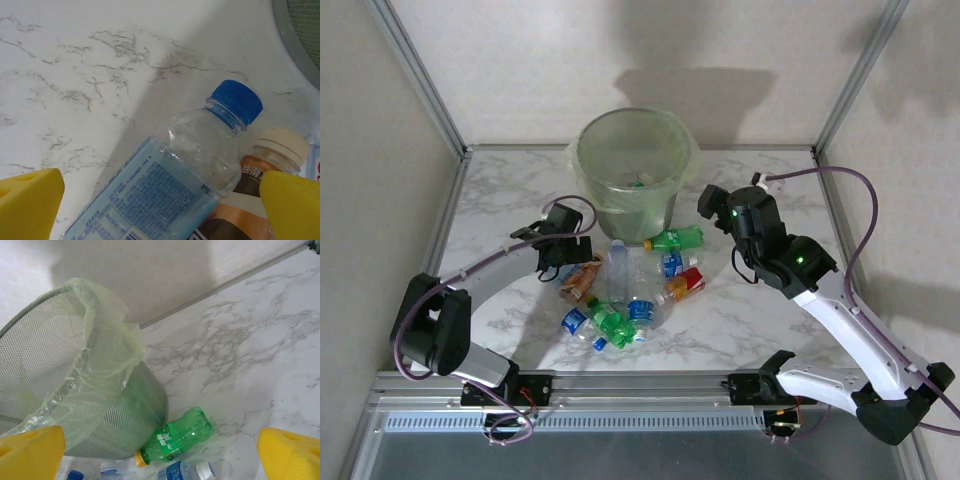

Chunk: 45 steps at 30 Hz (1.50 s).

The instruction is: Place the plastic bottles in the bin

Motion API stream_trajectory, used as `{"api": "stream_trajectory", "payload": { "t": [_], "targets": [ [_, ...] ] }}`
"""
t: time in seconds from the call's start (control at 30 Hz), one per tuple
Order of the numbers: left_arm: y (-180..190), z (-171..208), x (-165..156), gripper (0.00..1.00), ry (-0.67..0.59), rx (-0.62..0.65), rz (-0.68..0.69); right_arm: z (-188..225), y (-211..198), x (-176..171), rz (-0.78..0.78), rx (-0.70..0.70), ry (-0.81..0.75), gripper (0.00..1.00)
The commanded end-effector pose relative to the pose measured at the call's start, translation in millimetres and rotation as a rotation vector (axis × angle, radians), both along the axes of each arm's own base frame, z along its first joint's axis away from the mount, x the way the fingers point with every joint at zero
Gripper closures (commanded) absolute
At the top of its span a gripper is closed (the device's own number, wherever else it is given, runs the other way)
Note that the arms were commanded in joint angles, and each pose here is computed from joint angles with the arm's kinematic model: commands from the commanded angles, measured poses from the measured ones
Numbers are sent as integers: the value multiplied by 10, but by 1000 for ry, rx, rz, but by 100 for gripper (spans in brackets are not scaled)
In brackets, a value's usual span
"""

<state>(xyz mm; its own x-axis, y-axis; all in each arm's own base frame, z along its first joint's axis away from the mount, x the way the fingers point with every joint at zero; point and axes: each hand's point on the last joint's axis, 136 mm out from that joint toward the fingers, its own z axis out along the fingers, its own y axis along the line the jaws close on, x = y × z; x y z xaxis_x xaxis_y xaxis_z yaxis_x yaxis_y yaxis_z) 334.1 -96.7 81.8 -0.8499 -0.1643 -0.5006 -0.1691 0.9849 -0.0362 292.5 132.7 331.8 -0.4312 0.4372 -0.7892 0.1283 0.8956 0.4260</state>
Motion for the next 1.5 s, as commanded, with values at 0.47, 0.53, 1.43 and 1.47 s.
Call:
{"api": "stream_trajectory", "payload": {
  "t": [0.47,0.53,1.43,1.47],
  "targets": [
    [-3,-124,9,0,32,22,-9,-1,25,16,6,28,-3,1],
    [-7,-143,-11,1,40,18,-11,-5,32,19,7,27,-1,1],
    [231,-240,-75,0,79,-119,151,54,42,140,5,5,-8,1],
    [243,-256,-91,0,82,-113,155,50,45,142,6,4,-7,1]
  ]
}}
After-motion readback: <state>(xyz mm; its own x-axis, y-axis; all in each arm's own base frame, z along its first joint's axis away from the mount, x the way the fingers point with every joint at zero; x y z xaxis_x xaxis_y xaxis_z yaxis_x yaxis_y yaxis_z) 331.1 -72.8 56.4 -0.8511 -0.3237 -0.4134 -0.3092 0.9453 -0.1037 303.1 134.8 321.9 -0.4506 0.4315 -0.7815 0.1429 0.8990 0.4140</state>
